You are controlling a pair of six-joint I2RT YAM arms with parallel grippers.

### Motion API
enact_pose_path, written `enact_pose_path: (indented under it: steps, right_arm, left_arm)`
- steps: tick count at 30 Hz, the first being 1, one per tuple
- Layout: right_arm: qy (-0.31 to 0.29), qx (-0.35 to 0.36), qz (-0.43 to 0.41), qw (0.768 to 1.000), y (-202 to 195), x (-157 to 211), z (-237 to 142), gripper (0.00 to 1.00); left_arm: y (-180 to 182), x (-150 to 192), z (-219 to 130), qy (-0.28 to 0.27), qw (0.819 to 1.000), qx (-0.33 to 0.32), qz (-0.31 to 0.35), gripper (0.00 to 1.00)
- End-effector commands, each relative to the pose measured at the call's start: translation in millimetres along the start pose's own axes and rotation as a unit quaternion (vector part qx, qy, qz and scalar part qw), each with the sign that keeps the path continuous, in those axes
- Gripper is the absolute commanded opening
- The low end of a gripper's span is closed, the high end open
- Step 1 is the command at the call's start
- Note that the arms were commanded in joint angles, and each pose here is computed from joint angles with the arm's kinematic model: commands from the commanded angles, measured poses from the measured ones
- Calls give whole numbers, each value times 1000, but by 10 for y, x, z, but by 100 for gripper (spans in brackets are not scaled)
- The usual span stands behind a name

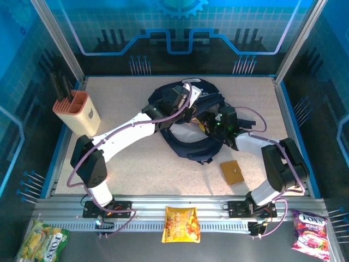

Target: Pack books, pencil case, and school supplies into a backpack

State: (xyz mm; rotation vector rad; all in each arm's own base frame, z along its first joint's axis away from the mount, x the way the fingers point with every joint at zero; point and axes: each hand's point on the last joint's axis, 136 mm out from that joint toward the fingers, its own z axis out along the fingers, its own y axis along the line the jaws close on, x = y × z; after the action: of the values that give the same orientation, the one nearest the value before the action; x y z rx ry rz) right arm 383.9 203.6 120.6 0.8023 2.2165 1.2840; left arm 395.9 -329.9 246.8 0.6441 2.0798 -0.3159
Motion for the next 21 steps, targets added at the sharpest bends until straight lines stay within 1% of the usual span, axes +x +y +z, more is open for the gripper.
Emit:
enact_pose_path:
  steps: [1, 4, 8, 11, 12, 13, 16, 18, 21]
  right_arm:
    - [-10, 47, -15, 999, -230, 47, -16, 51]
    - [-7, 44, -18, 999, -196, 26, 62, 43]
    - [-15, 31, -28, 999, -86, -87, 207, 27]
    - [-37, 32, -43, 998, -12, -243, 318, 20]
    - [-42, 43, -44, 997, -78, -274, 356, 18]
    - [-49, 34, -50, 997, 33, -346, 394, 17]
    - [-53, 23, -56, 997, 97, -420, 487, 16]
    - [-45, 15, -57, 997, 125, -412, 507, 16]
    - [-40, 4, -62, 997, 127, -337, 406, 22]
  left_arm:
    - [-9, -440, -278, -73, 997, 17, -31, 0]
    - [-15, -437, -284, -73, 997, 20, -32, 0]
    - [-20, -432, -297, -72, 997, 21, -34, 0]
    - [-27, -430, -315, -72, 997, 23, -34, 0]
    - [-22, -429, -321, -72, 997, 23, -34, 0]
    - [-10, -430, -327, -72, 997, 21, -36, 0]
    - [-6, -415, -339, -70, 997, 20, -36, 0]
    - [10, -408, -345, -70, 997, 17, -37, 0]
    - [30, -380, -327, -67, 997, 15, -41, 0]
